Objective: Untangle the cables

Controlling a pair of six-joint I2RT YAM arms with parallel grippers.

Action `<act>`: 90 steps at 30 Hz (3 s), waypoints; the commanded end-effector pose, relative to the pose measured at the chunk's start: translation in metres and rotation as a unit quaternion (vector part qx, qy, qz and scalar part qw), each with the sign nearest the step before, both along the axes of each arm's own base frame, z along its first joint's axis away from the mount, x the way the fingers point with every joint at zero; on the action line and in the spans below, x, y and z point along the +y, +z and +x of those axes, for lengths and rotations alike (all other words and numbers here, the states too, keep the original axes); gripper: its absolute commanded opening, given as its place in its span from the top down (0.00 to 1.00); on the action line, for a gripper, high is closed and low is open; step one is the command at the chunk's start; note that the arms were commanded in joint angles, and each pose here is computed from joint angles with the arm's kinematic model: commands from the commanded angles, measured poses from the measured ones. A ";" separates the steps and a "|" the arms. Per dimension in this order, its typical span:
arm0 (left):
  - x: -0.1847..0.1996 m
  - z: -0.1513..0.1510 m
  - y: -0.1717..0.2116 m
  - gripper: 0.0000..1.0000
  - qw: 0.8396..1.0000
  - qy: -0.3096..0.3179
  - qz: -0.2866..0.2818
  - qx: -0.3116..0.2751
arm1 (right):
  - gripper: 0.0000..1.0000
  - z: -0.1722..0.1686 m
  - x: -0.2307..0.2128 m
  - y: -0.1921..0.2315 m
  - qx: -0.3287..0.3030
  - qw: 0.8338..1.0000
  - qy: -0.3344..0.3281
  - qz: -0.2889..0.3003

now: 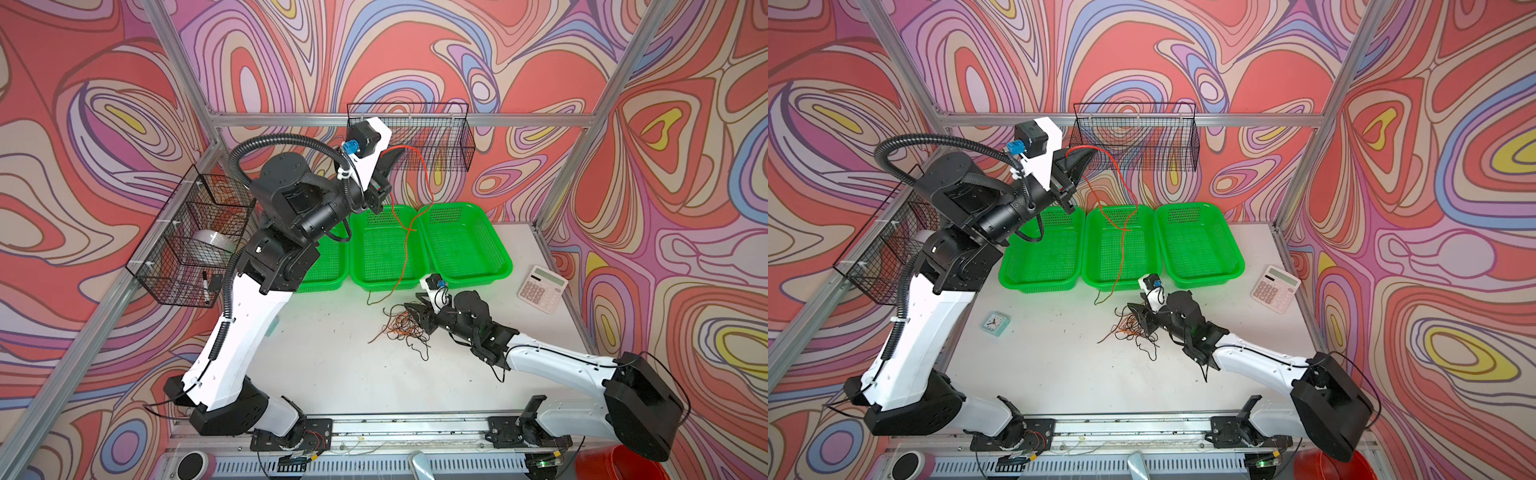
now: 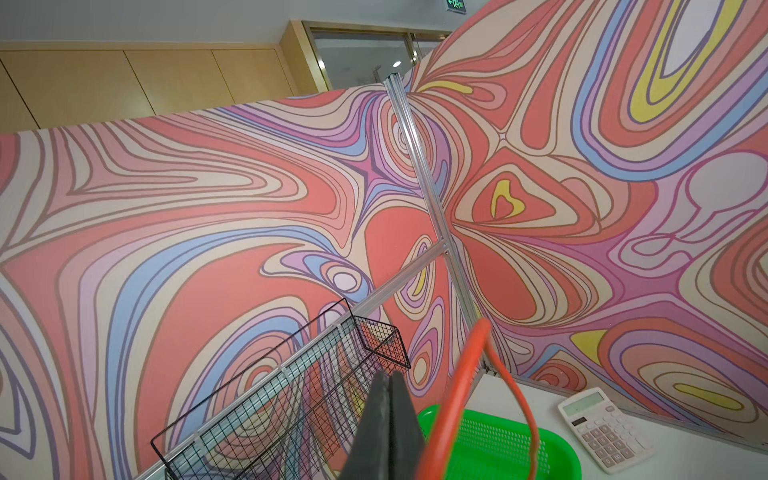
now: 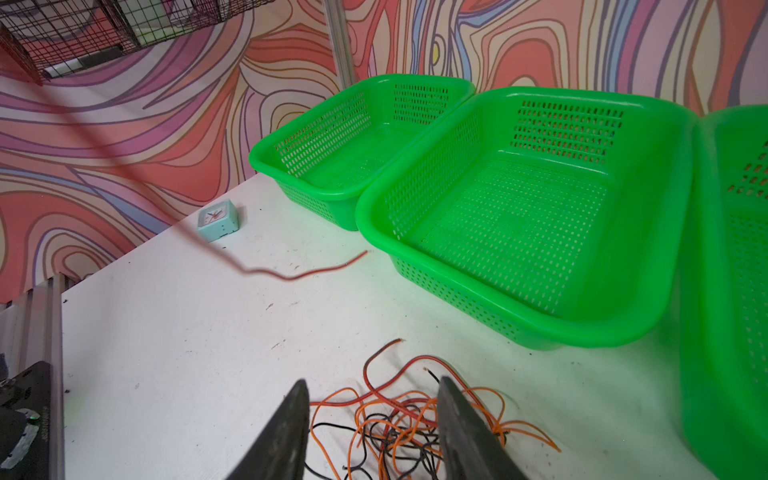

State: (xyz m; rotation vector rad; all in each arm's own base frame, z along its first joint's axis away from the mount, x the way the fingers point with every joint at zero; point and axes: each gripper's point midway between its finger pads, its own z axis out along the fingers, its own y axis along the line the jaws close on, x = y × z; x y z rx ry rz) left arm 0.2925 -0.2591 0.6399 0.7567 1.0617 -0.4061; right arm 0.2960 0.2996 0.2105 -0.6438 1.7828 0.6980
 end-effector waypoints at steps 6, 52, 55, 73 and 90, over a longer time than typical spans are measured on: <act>-0.010 0.011 -0.010 1.00 1.000 0.000 0.014 0.010 | 0.50 0.020 0.057 0.071 -0.071 0.992 0.086 0.056; 0.057 0.192 0.008 1.00 0.961 0.244 0.024 -0.131 | 0.21 0.046 -0.147 -0.016 0.088 0.934 -0.315 -0.144; 0.070 0.184 0.017 1.00 0.958 0.252 0.025 -0.133 | 0.20 0.048 -0.148 -0.023 0.095 0.932 -0.315 -0.153; 0.106 0.156 0.048 1.00 0.941 0.292 0.031 -0.168 | 0.21 0.060 -0.135 -0.026 0.095 0.937 -0.299 -0.157; 0.020 0.237 -0.110 1.00 0.983 0.166 0.070 0.017 | 0.22 0.062 -0.127 -0.042 0.116 0.938 -0.292 -0.147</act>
